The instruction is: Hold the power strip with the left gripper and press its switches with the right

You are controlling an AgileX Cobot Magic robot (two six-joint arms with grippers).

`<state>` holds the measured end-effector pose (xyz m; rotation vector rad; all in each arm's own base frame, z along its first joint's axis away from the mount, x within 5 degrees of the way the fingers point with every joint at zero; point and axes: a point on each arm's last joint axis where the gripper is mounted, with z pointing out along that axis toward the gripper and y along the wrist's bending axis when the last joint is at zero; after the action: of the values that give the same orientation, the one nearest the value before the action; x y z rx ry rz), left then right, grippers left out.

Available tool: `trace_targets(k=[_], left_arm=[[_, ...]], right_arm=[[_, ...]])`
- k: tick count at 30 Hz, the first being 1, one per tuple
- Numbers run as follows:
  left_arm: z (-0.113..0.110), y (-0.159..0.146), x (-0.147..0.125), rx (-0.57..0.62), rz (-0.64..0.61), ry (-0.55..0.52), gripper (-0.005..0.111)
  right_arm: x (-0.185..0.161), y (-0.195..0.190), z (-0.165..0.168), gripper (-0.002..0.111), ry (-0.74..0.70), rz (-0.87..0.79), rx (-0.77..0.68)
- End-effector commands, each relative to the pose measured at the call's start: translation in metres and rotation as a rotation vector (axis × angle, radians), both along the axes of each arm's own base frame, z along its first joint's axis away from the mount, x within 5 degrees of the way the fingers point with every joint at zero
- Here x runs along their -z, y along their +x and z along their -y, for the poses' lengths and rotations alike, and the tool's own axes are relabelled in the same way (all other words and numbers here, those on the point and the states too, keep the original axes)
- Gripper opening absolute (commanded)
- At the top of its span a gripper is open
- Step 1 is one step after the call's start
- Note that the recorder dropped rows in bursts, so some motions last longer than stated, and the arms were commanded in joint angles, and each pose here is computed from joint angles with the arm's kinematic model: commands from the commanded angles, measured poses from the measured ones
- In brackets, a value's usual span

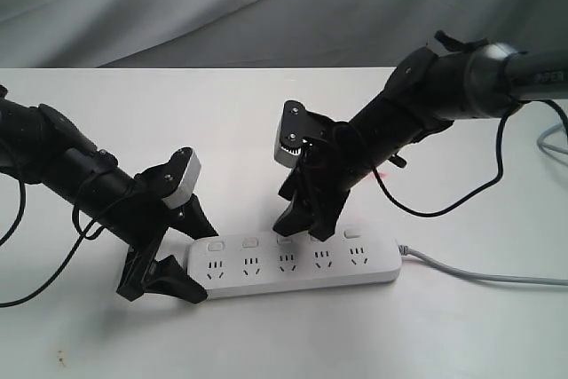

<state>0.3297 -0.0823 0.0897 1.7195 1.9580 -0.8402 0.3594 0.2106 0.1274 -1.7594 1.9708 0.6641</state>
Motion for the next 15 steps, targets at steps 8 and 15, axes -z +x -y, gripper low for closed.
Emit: trace_targets(k=[8, 15], left_arm=[[0.001, 0.002, 0.000, 0.000, 0.015, 0.012, 0.000], [0.001, 0.002, 0.000, 0.000, 0.015, 0.012, 0.000]], right_arm=[[0.001, -0.001, 0.000, 0.057, -0.001, 0.002, -0.001], [0.012, -0.004, 0.004, 0.057, -0.041, 0.024, 0.021]])
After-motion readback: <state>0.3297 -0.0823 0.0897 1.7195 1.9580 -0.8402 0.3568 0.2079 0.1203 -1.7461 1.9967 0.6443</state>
